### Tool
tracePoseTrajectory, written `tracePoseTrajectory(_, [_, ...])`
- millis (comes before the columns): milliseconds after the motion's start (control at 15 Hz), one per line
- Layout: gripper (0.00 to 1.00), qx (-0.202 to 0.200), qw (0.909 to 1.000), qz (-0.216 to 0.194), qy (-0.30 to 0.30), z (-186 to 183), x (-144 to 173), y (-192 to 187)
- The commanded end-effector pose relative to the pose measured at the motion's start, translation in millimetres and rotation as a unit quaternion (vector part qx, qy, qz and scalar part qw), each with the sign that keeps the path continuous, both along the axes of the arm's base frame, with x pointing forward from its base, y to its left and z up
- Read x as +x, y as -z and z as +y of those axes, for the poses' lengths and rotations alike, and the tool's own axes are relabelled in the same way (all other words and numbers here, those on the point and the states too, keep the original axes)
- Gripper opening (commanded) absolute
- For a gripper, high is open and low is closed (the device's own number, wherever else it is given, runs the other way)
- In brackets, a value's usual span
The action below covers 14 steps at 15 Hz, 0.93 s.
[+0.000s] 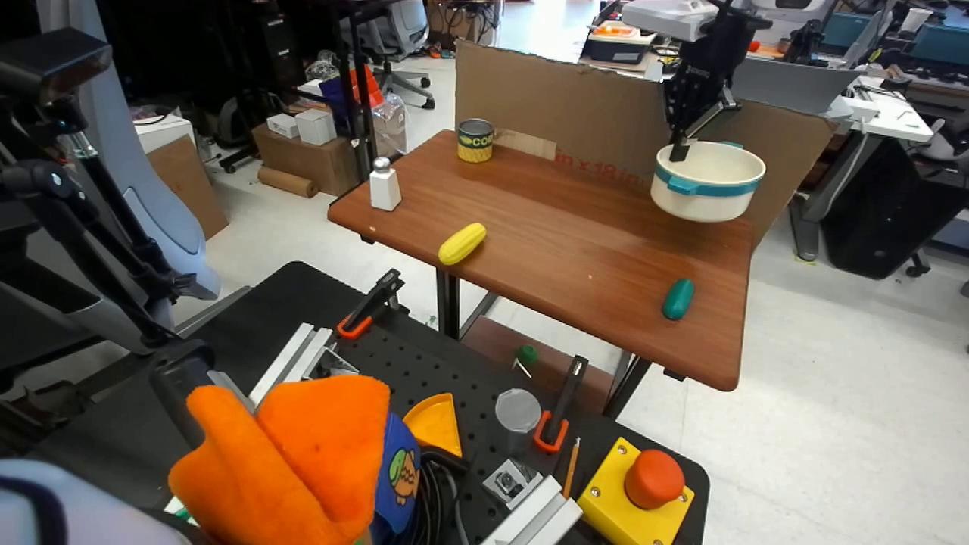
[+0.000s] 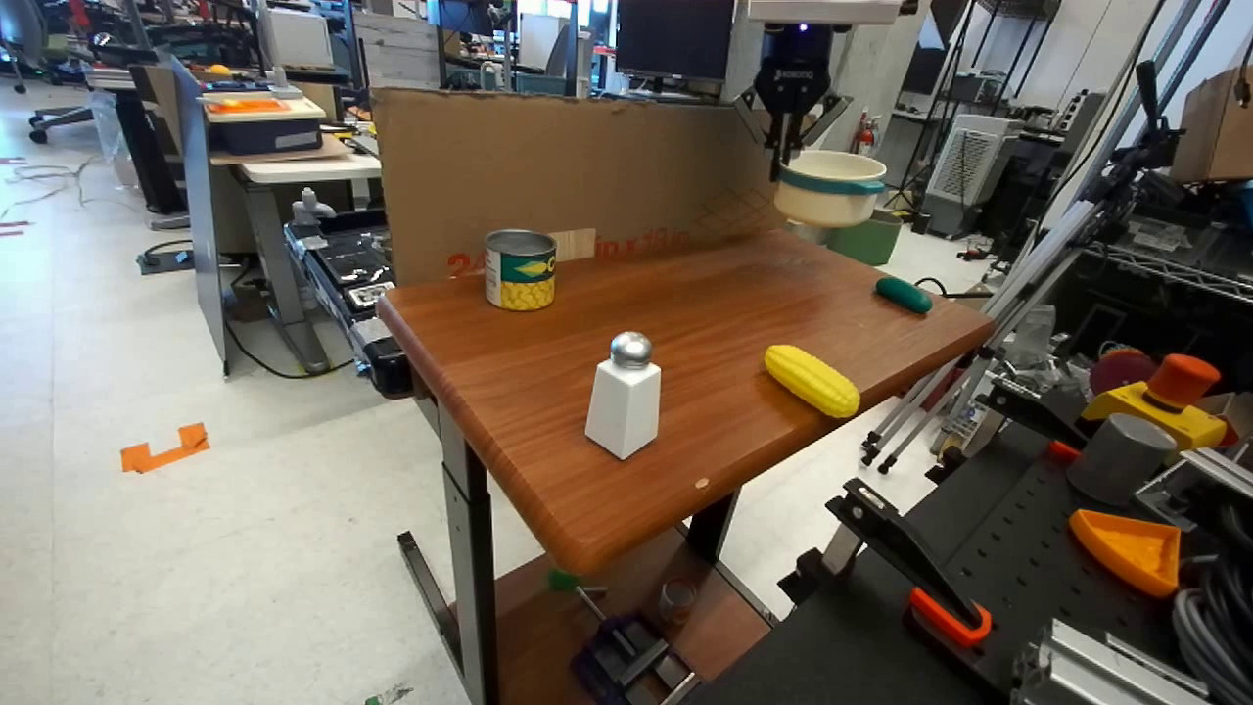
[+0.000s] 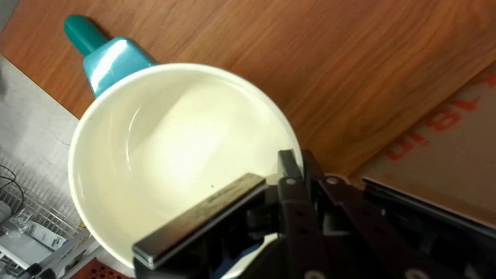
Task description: Move the bowl to the right
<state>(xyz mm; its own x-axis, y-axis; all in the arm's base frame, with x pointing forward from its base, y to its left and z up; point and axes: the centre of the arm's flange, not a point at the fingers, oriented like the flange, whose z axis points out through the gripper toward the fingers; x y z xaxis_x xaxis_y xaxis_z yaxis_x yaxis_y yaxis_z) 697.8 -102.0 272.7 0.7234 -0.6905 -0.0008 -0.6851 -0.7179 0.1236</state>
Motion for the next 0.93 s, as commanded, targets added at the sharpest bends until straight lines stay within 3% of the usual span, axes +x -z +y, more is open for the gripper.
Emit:
tracePoseTrajectory(0, [0.04,-0.012,0.9996,-0.027,0.002,-12.6,14.3,12.4])
tracePoseTrajectory(600, [0.04,-0.024,0.9994,-0.023,0.007,-16.1,24.7,66.8])
tracePoseTrajectory(667, [0.16,-0.024,0.9995,-0.022,0.008,-15.5,23.7,68.4])
tracePoseTrajectory(733, [0.43,-0.020,0.9996,-0.018,0.009,-14.0,22.2,63.9])
tracePoseTrajectory(867, [0.49,-0.010,0.9997,-0.012,0.019,-8.7,13.5,50.7])
